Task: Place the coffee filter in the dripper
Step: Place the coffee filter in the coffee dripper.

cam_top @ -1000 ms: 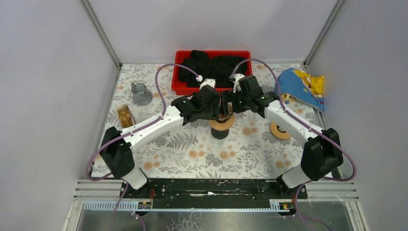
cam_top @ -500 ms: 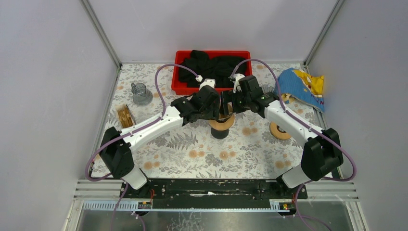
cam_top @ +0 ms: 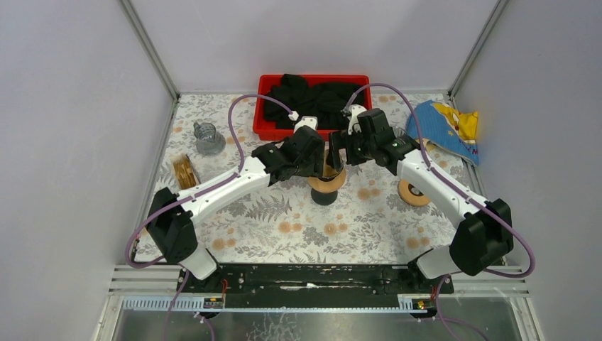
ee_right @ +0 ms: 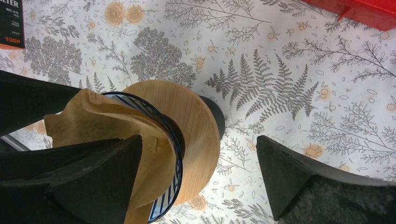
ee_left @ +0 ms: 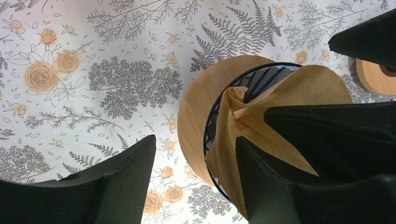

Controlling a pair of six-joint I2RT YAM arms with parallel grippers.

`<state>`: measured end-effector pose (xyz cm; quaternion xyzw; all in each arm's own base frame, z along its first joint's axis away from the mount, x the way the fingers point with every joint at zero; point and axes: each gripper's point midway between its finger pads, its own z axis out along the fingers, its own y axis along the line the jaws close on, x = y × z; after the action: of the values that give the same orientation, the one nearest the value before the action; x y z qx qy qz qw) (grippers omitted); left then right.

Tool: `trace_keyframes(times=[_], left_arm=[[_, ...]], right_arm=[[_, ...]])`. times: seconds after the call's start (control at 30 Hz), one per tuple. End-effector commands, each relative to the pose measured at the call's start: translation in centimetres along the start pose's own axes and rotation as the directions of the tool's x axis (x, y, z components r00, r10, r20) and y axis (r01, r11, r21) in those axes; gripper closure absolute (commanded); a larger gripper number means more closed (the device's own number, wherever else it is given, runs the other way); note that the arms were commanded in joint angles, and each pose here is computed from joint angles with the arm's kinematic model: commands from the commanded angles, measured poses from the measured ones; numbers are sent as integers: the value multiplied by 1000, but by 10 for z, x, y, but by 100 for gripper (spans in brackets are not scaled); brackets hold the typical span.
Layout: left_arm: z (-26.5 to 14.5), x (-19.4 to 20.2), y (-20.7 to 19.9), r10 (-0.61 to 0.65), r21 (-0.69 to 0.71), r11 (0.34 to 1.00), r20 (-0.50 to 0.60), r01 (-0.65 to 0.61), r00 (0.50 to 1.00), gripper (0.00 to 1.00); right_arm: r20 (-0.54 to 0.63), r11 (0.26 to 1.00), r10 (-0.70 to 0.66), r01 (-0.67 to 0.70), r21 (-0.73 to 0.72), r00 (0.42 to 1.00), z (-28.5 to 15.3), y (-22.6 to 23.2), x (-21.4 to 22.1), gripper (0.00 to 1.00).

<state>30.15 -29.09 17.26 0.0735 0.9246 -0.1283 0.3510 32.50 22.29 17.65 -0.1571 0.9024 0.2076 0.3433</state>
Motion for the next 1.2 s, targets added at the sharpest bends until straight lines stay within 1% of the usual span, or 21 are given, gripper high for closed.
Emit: trace_keyframes(times=[0.0, 0.2, 0.33, 0.53, 0.77, 0.9, 1.03, 1.17], left_arm=[[-8, -12, 2, -17, 1, 1000, 49, 17, 999, 29], [-5, -10, 5, -22, -8, 1000, 41, 22, 999, 29], [-5, -10, 6, -24, -10, 1000, 37, 24, 999, 29], [-5, -8, 7, -27, -7, 1000, 34, 27, 999, 29], [-10, -17, 4, -46, 26, 999, 60, 45, 997, 28], [-14, -25, 1, -74, 63, 996, 79, 69, 994, 22], [-22, -36, 1, -115, 113, 988, 110, 102, 987, 21], [-26, -42, 4, -134, 123, 985, 128, 118, 983, 20]], right_arm=[[42, 1000, -16, 16, 3, 999, -17, 2, -17, 1], [-3, 996, -17, 18, 92, 1000, -11, -16, -5, 1], [18, 990, -27, 24, 136, 999, -10, -24, -10, 1], [0, 992, -36, 36, 119, 999, -5, -21, -10, 1], [42, 997, -41, 38, 73, 998, -15, -10, -22, 1], [51, 997, -46, 43, 65, 998, -19, -7, -26, 1], [42, 997, -47, 44, 62, 998, -17, -7, -25, 1], [28, 997, -45, 43, 63, 999, -14, -8, -21, 1]])
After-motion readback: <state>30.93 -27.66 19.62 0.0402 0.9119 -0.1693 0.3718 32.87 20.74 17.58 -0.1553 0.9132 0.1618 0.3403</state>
